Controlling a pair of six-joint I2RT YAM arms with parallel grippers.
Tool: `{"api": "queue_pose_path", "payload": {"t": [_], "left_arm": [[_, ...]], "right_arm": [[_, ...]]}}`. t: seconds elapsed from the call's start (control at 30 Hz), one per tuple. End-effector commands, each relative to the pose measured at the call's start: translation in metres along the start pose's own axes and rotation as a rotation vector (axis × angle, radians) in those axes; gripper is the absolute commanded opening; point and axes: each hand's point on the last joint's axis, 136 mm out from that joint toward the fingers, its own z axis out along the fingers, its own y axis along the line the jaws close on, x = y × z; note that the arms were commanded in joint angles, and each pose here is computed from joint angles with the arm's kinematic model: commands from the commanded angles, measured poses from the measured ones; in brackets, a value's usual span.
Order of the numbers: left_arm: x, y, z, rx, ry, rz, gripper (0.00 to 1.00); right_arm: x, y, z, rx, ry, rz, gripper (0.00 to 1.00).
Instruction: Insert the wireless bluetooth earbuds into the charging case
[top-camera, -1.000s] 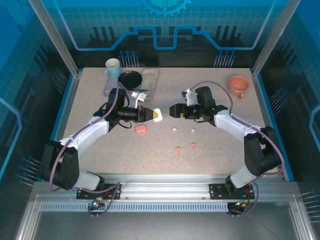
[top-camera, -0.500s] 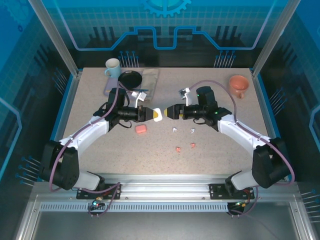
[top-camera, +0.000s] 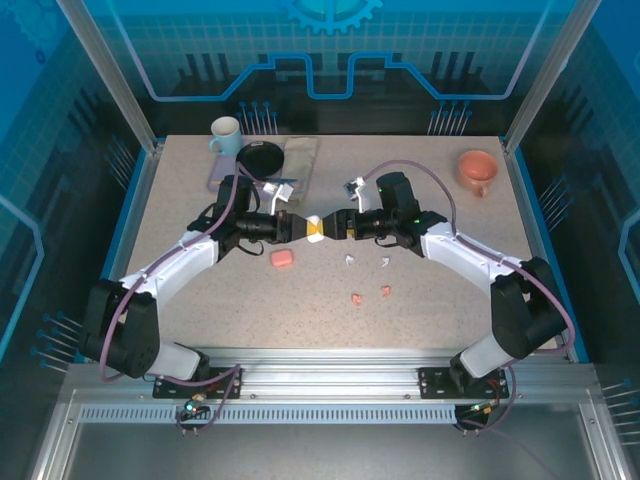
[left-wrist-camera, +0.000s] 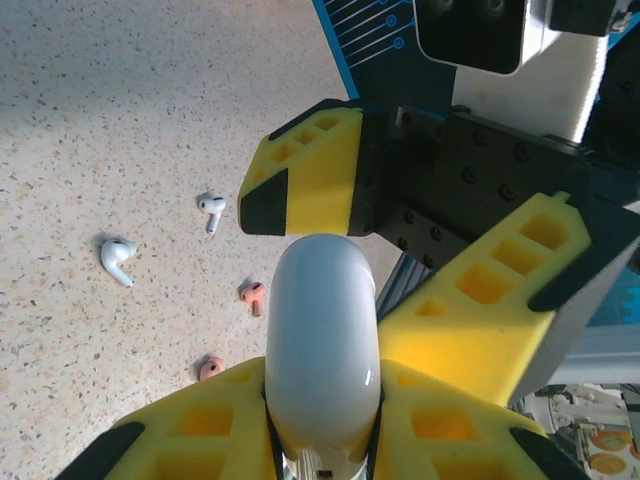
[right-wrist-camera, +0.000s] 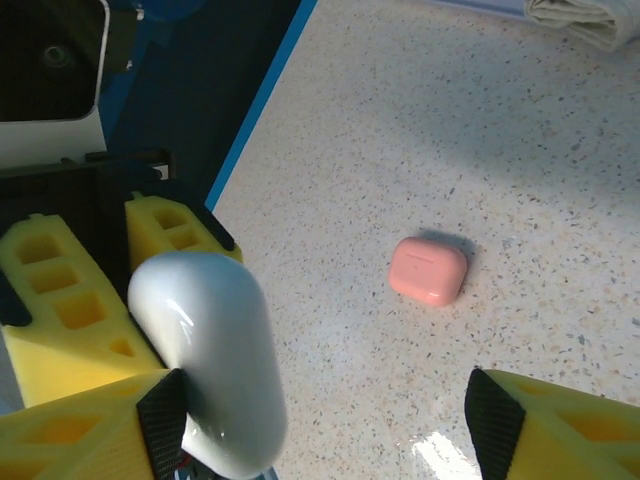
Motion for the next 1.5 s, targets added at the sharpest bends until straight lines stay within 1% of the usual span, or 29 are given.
{"api": "queue_pose_path", "payload": {"t": [0.0, 0.13, 0.33, 0.5, 0.63, 0.7, 0.73, 0.77, 0.9, 1.13, 1.47], "left_arm": [[-0.007, -0.028, -0.003, 0.071, 0.007, 0.079, 0.00], [-0.006, -0.030, -0.004, 0.073, 0.006, 0.085, 0.00], [-0.006, -0.030, -0.004, 0.070, 0.007, 0.085, 0.00], [-0.004, -0.028, -0.004, 0.067, 0.012, 0.084, 0.00], [-0.004, -0.030, -0.004, 0.074, 0.014, 0.090, 0.00], [-0.004, -0.032, -0.005, 0.079, 0.015, 0.093, 0.00], [-0.004, -0.033, -0.005, 0.083, 0.016, 0.095, 0.00], [-0.005, -0.035, -0.005, 0.088, 0.017, 0.099, 0.00], [-0.007, -0.039, -0.006, 0.101, 0.013, 0.107, 0.00], [-0.007, -0.043, -0.002, 0.109, 0.022, 0.110, 0.00], [-0.008, -0.045, 0.002, 0.117, 0.027, 0.117, 0.00]], "right_arm": [[0.005, -0.032, 0.001, 0.062, -0.007, 0.060, 0.75], [0.005, -0.037, 0.005, 0.062, 0.001, 0.072, 0.75], [0.003, -0.032, 0.006, 0.044, 0.001, 0.069, 0.75], [0.001, -0.025, -0.018, 0.032, -0.035, 0.072, 0.75], [0.004, -0.014, -0.036, -0.034, -0.048, 0.081, 0.75], [0.007, -0.006, -0.037, -0.077, -0.037, 0.075, 0.72], [0.008, -0.003, -0.037, -0.096, -0.029, 0.072, 0.70], [0.008, 0.000, -0.036, -0.118, -0.025, 0.070, 0.64], [0.005, 0.007, -0.033, -0.157, -0.021, 0.063, 0.53], [0.001, 0.013, -0.022, -0.172, -0.010, 0.056, 0.49], [0.001, 0.017, -0.011, -0.196, 0.006, 0.050, 0.40]]}}
